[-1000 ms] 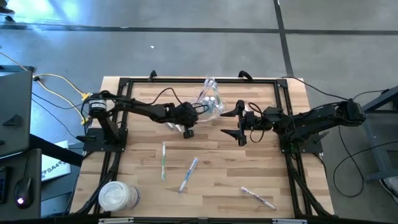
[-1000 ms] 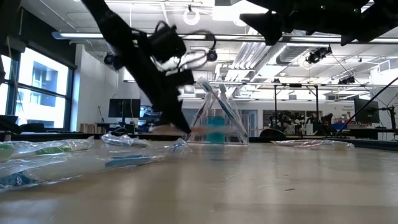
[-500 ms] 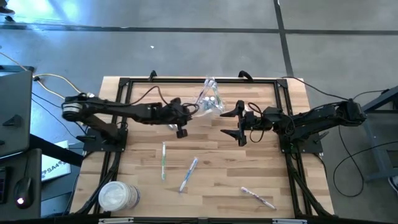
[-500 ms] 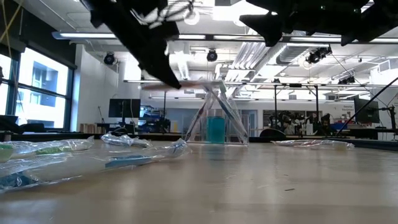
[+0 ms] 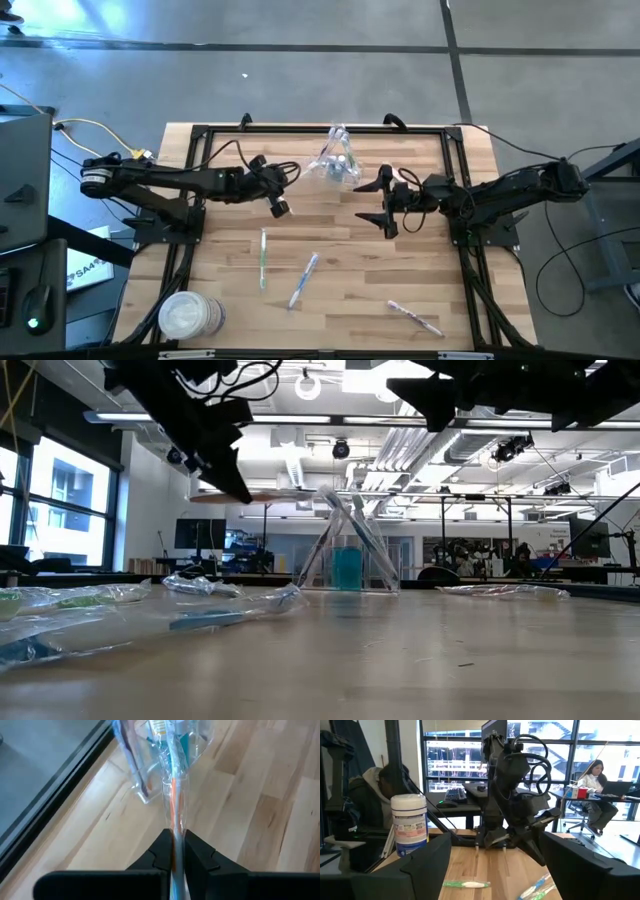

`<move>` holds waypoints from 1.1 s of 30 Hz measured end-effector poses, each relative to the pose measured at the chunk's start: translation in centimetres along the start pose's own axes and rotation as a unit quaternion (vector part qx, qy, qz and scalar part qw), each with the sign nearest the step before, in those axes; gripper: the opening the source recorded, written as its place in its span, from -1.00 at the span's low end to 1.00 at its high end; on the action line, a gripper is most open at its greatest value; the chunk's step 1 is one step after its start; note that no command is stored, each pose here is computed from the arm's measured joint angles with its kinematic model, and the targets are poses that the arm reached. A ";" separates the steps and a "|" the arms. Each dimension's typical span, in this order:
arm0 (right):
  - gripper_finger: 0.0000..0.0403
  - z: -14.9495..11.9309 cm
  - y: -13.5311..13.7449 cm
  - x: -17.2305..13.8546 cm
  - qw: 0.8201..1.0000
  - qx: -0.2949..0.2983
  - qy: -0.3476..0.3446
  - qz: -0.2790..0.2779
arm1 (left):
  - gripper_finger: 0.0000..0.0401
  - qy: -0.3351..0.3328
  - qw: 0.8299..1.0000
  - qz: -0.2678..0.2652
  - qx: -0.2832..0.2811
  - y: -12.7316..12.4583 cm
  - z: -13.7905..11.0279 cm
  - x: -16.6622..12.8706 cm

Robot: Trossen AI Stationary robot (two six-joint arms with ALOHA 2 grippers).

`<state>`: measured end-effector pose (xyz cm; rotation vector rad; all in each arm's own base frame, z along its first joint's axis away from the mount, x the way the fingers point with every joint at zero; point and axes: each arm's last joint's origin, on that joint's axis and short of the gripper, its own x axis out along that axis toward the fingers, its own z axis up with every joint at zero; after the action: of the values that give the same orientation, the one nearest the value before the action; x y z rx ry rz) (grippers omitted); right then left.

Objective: Pick & Place toothbrushing station
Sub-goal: Put the left orange toothbrush into the transparent organizer

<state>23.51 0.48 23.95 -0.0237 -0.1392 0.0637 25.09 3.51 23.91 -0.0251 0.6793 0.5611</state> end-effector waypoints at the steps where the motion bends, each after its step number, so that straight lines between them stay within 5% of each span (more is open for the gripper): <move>1: 0.48 0.0 0.0 0.0 1.000 0.000 0.000 0.000 | -0.90 -0.007 1.000 0.000 -0.003 0.0 0.1 0.0; 11: 0.48 0.3 -0.1 0.0 1.000 -0.002 -0.016 -0.005 | -0.90 -0.068 0.997 -0.043 -0.001 -0.6 1.4 0.3; 19: 0.48 0.2 -0.1 0.0 1.000 -0.002 -0.012 -0.005 | -0.90 -0.058 0.998 -0.030 -0.010 -0.6 1.2 0.6; 22: 0.48 0.2 -0.1 0.0 1.000 -0.002 -0.008 -0.005 | -0.90 -0.057 0.998 0.014 -0.025 -0.2 1.1 0.2; 26: 0.48 0.1 -0.1 0.0 1.000 -0.001 -0.003 -0.005 | -0.90 -0.109 0.992 0.044 -0.037 0.0 2.1 -0.4; 33: 0.48 0.0 -0.1 0.0 1.000 -0.001 -0.002 -0.005 | -0.90 -0.185 0.982 0.000 -0.032 0.9 4.0 -0.5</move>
<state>23.51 0.43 23.99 -0.0256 -0.1439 0.0545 26.65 4.83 27.46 0.0190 0.2984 0.5682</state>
